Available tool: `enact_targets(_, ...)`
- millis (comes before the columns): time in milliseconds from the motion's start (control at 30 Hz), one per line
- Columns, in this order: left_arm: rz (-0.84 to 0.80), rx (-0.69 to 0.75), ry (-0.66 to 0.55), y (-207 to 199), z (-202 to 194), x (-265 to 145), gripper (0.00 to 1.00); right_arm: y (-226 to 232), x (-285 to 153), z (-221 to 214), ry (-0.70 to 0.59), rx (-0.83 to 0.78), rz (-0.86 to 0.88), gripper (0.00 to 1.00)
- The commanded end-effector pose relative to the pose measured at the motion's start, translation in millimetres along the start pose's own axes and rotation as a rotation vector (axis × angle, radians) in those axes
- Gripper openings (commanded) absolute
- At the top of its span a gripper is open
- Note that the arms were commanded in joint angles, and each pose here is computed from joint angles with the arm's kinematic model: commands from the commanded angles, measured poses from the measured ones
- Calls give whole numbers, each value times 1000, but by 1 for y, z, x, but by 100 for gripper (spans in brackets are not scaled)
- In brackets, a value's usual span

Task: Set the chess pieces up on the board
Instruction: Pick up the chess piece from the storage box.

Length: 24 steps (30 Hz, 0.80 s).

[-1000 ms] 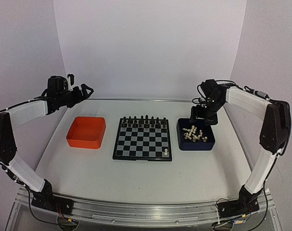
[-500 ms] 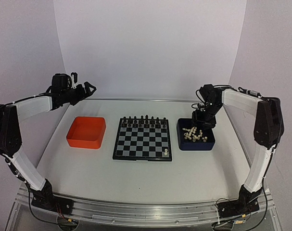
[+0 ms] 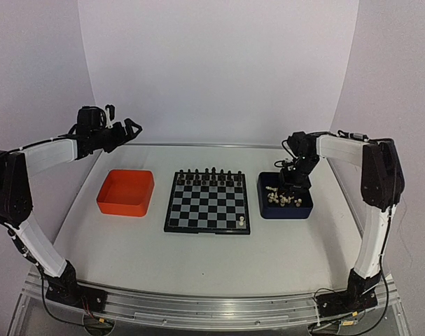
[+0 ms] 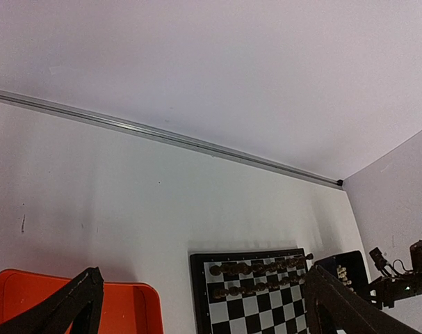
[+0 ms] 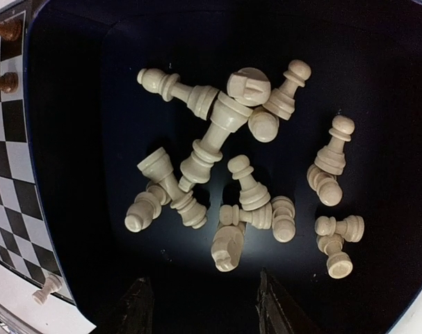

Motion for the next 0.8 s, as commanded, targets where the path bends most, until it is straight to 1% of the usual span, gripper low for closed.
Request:
enact_targets(0,-42,13,-24,-14,10,-2,100,1,3,6,7,-37,24,46)
enact_targets(133,-41,12,-22,-14,9,-2,100,1,8,6,21,-39,31,40)
enact_targets(600,-38,0,0,-11,3,3,100,-5,20,8,47,-89,-27,31)
enact_targets(767,-35,-5,2,-11,2,3,100,-6,22,8,52,-100,-35,23)
Point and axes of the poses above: each gripper's point midway between its finger pads, its own x axis out along the fingers, its own y axis along the line the jaws close on, z = x × y, the point moved 10 cm from there along -x, back along the fingers, and after that the axes turned 8 degrees about -x, right-handed, at the moved point
